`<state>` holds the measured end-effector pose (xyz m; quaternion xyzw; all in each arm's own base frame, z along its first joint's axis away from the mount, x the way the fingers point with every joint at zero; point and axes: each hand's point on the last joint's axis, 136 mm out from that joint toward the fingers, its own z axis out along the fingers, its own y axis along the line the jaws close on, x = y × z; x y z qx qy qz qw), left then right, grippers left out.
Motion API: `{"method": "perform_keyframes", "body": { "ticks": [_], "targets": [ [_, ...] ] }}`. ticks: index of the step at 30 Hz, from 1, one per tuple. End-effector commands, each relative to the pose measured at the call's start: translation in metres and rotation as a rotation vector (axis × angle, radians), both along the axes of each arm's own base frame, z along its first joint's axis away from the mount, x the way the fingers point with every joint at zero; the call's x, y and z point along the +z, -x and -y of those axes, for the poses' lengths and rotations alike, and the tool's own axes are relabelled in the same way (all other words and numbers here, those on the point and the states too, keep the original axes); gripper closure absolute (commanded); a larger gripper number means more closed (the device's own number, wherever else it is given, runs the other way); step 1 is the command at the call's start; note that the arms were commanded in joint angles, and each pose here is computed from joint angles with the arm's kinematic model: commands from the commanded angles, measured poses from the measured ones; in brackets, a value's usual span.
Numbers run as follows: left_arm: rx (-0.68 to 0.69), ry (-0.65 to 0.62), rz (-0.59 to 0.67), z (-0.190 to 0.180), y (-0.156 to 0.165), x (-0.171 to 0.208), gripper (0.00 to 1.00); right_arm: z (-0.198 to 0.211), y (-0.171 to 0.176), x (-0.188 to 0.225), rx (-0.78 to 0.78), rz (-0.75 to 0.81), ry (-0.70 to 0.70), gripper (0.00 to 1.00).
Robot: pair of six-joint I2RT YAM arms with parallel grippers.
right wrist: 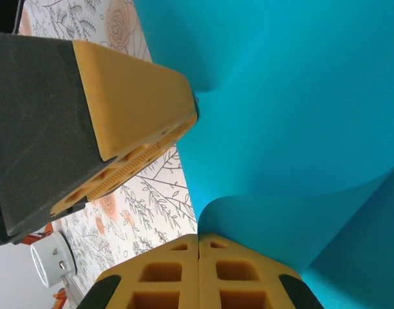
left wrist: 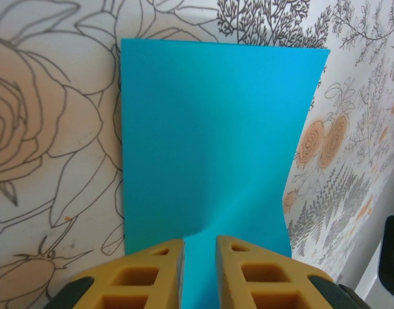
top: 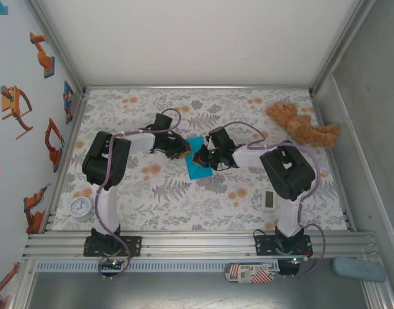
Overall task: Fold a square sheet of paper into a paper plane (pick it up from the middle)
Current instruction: Fold the triangle a second time at the center of the table.
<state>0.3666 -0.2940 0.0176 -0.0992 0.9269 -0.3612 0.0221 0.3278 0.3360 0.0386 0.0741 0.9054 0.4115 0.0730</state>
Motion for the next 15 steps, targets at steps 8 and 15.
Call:
{"method": "perform_keyframes", "body": {
  "ticks": [8, 15],
  "targets": [
    [-0.002, -0.082, -0.083, -0.0114, 0.0166, -0.0285, 0.78, -0.0091, -0.0094, -0.0023, -0.011, 0.011, -0.007, 1.0],
    [-0.001, -0.082, -0.084, -0.0112, 0.0166, -0.0287, 0.78, -0.0106, -0.0105, -0.003, -0.01, 0.014, -0.014, 1.0]
  ]
}}
